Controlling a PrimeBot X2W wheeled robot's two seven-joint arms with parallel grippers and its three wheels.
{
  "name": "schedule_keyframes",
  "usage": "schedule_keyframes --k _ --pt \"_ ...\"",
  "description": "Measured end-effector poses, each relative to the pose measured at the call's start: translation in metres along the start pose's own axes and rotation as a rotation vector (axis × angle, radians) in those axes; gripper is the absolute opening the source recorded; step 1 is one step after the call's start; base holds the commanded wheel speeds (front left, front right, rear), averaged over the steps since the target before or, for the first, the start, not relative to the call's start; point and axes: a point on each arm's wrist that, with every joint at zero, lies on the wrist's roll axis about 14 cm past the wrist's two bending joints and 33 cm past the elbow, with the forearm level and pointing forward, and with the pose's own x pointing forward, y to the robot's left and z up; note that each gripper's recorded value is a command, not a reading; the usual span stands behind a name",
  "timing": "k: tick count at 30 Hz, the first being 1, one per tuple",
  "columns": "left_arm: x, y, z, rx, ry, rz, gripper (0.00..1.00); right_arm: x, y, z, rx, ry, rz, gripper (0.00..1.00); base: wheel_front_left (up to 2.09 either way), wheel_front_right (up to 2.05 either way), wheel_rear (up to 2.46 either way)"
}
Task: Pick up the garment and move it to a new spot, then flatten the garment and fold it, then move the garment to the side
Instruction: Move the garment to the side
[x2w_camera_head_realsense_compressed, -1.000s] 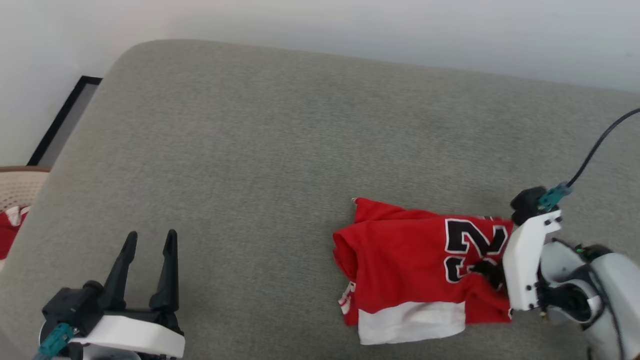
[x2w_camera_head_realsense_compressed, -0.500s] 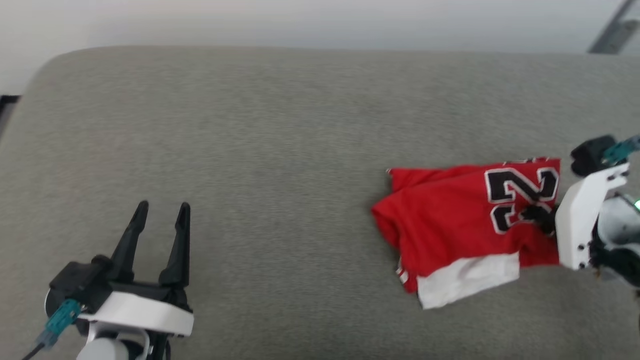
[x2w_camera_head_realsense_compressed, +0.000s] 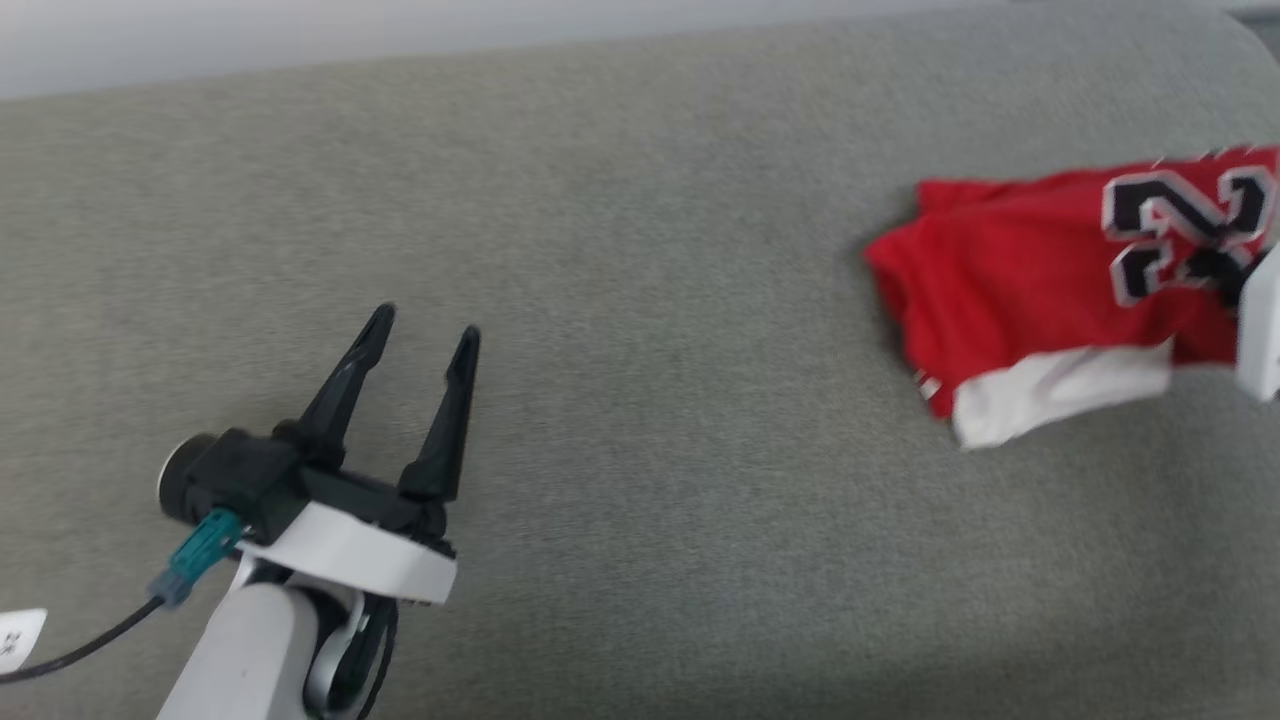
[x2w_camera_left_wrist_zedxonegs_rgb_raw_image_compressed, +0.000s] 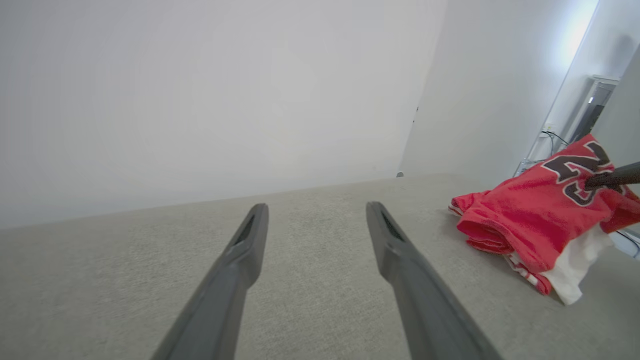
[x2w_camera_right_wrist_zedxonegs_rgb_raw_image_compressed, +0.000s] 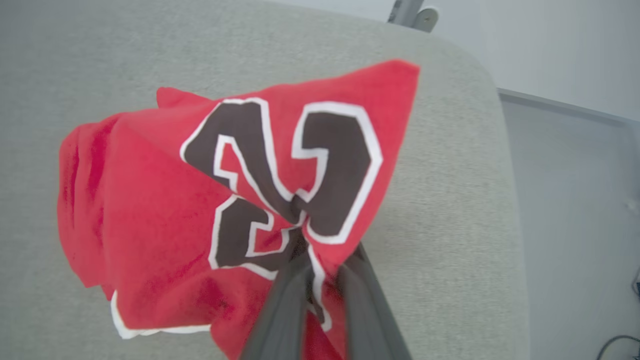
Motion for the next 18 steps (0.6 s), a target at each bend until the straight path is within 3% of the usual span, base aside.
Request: schedule_keyframes --k 18 --pt "0.057 -0.059 -0.032 -0.04 0.027 -0.257 1.0 0.014 -0.107 -0.009 -0.047 0.01 -0.323 0.0 0.0 0.0 0.0"
